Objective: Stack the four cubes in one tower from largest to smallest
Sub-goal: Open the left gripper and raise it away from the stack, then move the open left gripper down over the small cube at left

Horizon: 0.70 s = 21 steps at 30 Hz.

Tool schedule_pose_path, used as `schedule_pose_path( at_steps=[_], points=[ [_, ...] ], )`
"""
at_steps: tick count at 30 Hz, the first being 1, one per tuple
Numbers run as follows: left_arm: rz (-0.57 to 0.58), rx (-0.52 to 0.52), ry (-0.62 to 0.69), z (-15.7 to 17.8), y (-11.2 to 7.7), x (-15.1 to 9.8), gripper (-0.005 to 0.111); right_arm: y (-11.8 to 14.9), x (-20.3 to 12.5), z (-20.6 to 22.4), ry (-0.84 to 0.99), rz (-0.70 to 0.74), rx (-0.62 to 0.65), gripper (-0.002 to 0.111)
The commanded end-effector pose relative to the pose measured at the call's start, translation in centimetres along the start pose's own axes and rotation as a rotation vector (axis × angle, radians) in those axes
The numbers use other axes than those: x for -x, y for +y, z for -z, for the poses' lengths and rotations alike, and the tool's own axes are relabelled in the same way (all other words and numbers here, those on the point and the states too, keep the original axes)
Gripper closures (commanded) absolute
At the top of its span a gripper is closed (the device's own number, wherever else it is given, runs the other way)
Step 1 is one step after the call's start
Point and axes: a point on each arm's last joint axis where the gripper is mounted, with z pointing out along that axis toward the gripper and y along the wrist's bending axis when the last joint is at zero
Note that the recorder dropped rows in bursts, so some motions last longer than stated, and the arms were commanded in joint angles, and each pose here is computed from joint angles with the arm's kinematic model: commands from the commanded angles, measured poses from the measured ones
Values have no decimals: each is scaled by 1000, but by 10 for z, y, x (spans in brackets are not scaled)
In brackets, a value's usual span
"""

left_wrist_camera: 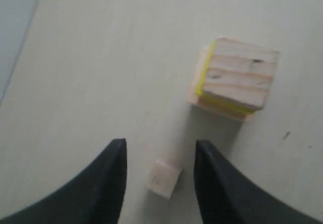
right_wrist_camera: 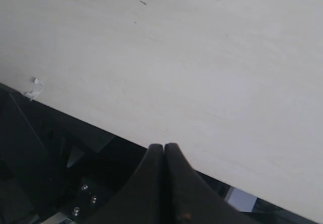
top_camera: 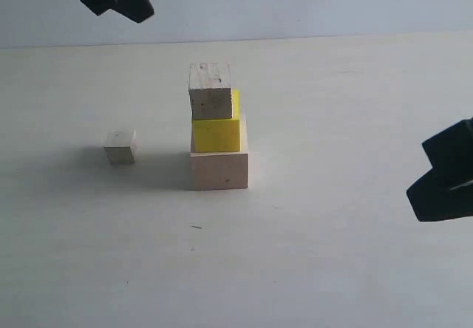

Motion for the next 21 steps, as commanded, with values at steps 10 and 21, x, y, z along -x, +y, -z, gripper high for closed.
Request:
schedule_pose_path(
  at_steps=[10, 21],
  points=[
    [679, 126, 98, -9, 33, -45, 107, 1, 3, 0, -50, 36, 16, 108],
    [1034, 17, 317, -101, 31, -78, 81, 1, 3, 0, -55, 39, 18, 108]
  ],
)
